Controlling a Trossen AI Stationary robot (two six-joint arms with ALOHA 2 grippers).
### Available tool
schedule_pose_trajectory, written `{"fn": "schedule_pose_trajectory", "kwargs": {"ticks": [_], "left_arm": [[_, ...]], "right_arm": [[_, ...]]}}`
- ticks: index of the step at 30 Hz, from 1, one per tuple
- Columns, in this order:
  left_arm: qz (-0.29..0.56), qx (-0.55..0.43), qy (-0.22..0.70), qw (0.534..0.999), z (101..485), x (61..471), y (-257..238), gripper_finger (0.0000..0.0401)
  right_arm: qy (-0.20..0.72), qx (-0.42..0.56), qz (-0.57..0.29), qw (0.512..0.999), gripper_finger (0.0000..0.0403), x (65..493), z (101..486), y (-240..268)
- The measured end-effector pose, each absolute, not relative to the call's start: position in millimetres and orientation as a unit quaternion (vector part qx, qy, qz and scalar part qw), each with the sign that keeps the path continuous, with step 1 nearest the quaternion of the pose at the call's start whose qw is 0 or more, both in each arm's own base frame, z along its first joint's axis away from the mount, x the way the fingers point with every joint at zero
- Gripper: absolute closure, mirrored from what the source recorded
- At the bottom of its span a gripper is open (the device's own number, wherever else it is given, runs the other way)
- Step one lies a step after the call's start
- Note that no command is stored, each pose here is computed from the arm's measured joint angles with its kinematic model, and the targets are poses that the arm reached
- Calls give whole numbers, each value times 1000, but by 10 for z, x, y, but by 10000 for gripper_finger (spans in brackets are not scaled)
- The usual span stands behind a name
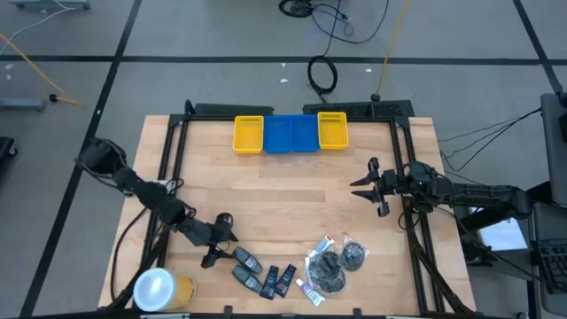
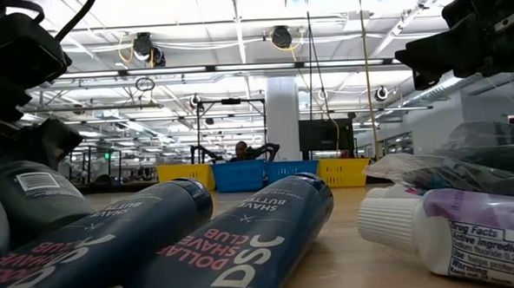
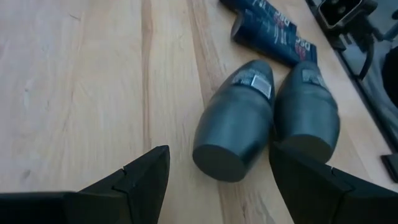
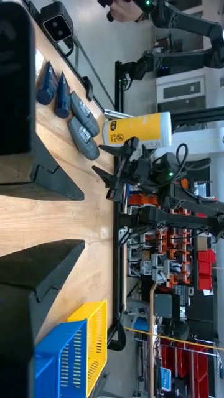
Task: Pick & Place Travel size toiletries
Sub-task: Put the top deodorant cream into the right blue bin
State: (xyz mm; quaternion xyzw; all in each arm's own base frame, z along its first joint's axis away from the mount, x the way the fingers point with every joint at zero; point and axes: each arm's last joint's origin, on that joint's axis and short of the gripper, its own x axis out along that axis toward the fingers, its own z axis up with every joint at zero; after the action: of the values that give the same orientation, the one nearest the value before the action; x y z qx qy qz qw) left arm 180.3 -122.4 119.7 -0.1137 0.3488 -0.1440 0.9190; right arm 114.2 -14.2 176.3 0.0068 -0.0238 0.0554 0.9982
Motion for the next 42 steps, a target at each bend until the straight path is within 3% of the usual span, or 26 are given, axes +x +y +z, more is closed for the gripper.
{"fn": "schedule_pose_trajectory", "kwargs": {"ticks": [6, 35, 42], "left_arm": [[-138, -106, 369, 913, 1083, 1804, -1251, 128], [-169, -69, 296, 938, 937, 1959, -1352, 129], [-171, -69, 292, 939, 944, 1962, -1354, 196]], "right_arm": [[-24, 7, 55, 998, 298, 1142, 1763, -142], [-8, 11, 55, 998, 298, 1143, 1733, -142], [-9, 11, 55, 998, 298, 1143, 1734, -142]]}}
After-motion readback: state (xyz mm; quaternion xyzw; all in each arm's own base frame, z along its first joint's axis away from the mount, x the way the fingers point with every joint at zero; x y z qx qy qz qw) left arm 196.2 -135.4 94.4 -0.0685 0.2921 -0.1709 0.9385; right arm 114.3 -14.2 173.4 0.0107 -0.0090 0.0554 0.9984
